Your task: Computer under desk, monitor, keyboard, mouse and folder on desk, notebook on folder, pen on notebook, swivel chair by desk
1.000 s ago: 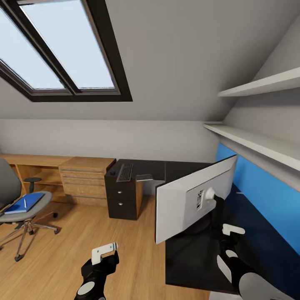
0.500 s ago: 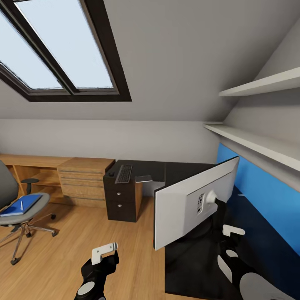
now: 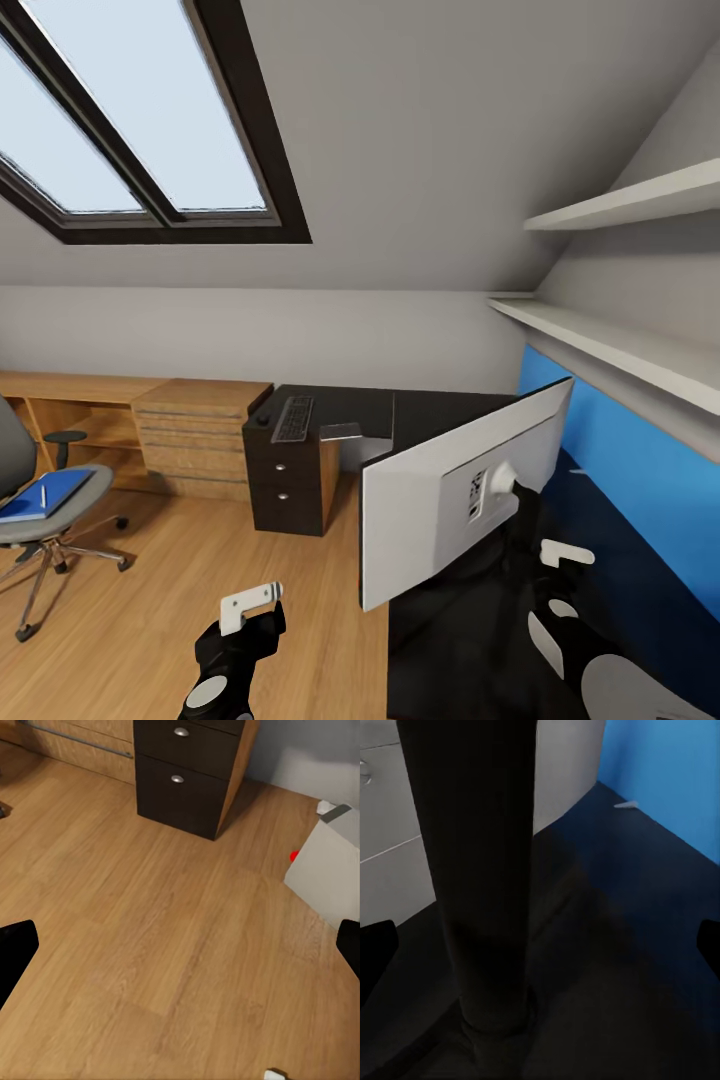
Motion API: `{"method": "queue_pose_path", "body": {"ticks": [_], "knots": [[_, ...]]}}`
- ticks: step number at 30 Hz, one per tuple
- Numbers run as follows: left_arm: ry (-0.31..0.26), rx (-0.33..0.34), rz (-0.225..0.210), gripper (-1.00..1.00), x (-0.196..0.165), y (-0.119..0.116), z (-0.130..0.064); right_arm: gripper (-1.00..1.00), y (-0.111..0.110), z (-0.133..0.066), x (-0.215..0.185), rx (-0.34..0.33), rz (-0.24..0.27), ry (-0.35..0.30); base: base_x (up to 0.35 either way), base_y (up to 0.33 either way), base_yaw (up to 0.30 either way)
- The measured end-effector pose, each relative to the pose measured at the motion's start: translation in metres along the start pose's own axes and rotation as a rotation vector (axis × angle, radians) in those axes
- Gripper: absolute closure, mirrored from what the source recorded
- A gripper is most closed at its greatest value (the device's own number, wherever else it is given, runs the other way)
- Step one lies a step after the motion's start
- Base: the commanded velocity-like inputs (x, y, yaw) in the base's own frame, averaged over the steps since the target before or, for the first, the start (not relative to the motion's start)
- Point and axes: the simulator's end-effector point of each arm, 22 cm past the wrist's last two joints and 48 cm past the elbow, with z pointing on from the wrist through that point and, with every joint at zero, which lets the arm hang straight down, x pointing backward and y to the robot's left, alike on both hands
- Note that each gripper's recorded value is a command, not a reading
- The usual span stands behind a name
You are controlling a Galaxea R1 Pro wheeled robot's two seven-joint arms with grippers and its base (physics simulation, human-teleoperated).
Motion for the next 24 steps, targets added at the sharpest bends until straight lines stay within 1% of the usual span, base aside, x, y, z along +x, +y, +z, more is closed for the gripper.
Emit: {"method": "queue_pose_path", "body": {"ticks": [12, 19, 24], "knots": [[0.0, 0.0, 0.0, -1.0, 0.0001, -0.0001, 0.0001, -1.0, -0.0003, 0.0, 0.0006, 0.0, -0.001, 0.001, 0.011, -0.005, 0.0], [0.0, 0.0, -0.001, -1.0, -0.0001, -0.0001, -0.0001, -1.0, -0.0004, -0.0001, 0.0005, 0.0, -0.001, 0.001, 0.109, 0.116, 0.0], [0.001, 0.0, 0.0, -1.0, 0.0001, -0.0001, 0.0, -1.0, -0.0004, 0.0, 0.0006, 0.0, -0.001, 0.001, 0.031, 0.033, 0.0]]}}
